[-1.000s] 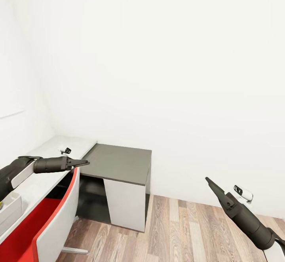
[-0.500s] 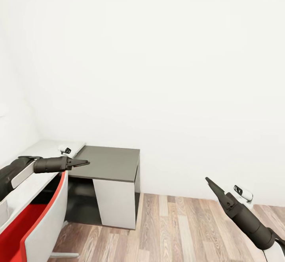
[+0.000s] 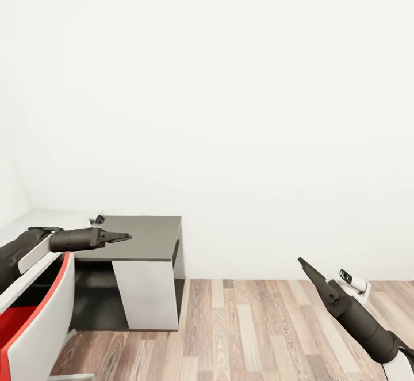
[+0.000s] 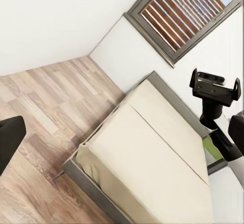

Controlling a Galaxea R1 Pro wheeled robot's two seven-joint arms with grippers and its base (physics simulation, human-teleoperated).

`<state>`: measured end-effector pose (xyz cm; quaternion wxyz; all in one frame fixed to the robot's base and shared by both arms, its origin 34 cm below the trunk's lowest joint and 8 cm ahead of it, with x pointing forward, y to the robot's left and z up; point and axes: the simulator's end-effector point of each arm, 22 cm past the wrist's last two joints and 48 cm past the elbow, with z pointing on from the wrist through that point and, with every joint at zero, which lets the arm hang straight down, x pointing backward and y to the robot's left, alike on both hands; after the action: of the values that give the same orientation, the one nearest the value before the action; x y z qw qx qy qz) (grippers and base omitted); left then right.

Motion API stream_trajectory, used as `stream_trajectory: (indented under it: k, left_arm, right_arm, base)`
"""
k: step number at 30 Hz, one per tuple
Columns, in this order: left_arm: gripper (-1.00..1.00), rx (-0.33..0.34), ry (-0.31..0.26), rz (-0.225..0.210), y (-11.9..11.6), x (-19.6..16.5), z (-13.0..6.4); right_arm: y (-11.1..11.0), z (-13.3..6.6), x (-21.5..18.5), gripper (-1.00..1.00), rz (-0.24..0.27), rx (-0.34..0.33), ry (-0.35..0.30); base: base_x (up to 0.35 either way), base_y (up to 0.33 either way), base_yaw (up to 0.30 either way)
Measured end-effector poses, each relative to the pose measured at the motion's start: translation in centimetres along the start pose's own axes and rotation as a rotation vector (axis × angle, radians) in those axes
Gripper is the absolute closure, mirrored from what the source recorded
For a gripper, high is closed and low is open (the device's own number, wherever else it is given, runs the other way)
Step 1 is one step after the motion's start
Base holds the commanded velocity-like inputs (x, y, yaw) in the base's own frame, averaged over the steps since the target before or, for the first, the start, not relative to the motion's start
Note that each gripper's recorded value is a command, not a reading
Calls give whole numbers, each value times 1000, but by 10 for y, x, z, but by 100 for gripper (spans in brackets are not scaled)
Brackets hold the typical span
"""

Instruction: Put all the toys in the child's room - the three board games (two on the bed and one on the table), the two jigsaw puzzles on the table, and the tennis ball on the table - inside the toy box on the table in the child's room.

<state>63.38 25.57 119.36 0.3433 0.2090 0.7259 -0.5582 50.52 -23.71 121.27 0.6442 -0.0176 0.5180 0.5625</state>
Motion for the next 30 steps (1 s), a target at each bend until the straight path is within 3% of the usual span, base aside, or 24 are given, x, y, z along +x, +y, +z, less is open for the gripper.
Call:
stream_trajectory:
  k: [13,15,20,22,25,28,30]
  left_arm:
    - [-100,-6,3,12,-5,-2,0]
    - [-100,-10,5,12,-5,-2,2]
    - [-100,-62,11,4,10,2,22]
    - [-100,-148,12,-14,33,6,32]
    - [-100,-358,13,-58,87,17,40]
    - [-100,-583,19,-110,145,41,50]
    - [-100,-674,27,-141,168,57,51]
  right_arm:
    - [2,2,-1,-100,-6,5,-5]
    - [-3,3,3,-100,-9,32,8]
    - [-45,-1,23,-100,-56,221,93]
    - [-65,-3,34,-100,-72,317,130]
    - [-95,-4,57,-100,-76,462,191]
    - [-141,-14,88,-100,-52,654,263]
    - [-159,-19,100,-100,-36,728,288]
  base:
    - [-10,60,-167]
    - [0,19,-32]
    - [0,7,-11]
    - [0,2,-3]
    - [0,1,-1]
    - [0,0,0]
    - [0,0,0]
